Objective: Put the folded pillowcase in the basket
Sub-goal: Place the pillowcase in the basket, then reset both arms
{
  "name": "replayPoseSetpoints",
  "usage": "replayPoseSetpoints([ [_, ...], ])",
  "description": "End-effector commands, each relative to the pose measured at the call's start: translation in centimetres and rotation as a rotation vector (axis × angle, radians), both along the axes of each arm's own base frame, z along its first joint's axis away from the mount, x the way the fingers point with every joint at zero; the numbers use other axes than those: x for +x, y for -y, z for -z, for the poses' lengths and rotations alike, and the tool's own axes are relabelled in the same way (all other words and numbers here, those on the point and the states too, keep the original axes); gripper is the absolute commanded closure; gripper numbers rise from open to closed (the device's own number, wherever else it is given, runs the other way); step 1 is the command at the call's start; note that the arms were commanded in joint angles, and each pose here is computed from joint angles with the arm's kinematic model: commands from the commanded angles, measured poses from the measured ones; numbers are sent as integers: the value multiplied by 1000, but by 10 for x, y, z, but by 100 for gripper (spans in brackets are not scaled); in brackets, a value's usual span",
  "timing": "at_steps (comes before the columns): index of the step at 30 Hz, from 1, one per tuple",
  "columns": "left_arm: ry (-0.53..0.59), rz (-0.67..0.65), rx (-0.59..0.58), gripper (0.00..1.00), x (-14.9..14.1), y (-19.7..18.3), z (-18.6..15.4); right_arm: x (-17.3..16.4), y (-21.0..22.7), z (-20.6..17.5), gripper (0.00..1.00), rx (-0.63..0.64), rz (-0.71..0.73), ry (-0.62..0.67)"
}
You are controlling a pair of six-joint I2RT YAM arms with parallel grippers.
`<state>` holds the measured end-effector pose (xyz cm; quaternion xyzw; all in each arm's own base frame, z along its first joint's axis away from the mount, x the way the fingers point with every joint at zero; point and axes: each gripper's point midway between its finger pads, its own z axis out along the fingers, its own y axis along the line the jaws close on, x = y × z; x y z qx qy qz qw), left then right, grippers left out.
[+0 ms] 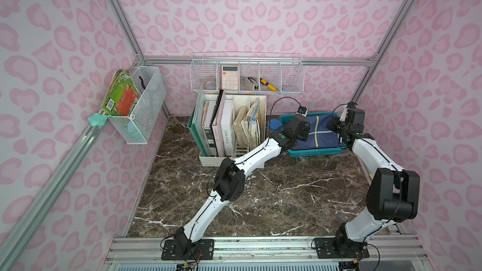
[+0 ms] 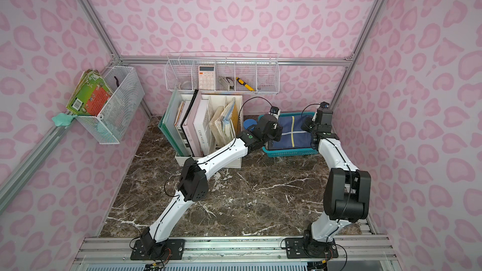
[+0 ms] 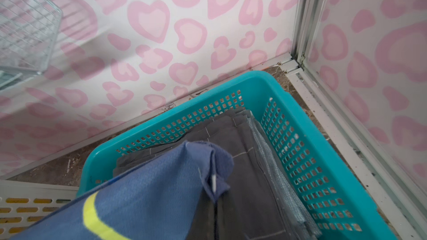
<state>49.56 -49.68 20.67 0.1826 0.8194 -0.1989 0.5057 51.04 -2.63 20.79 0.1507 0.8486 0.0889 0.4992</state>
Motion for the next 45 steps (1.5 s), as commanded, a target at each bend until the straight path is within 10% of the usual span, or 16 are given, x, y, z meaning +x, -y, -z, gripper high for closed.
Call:
replayPoseSetpoints([
  [1, 23, -19, -20, 100, 12, -2, 1, 12, 1, 4, 100, -1, -3, 19],
  [14, -4, -52, -27, 79, 40, -13, 33, 45, 9, 35, 82, -23, 12, -55],
  [23, -15, 14, -83, 49, 29, -6, 6, 38, 11, 11, 33, -26, 39, -7],
  [45, 193, 130, -123, 13, -103, -19, -128, -104, -29, -145, 13, 16, -8, 354],
])
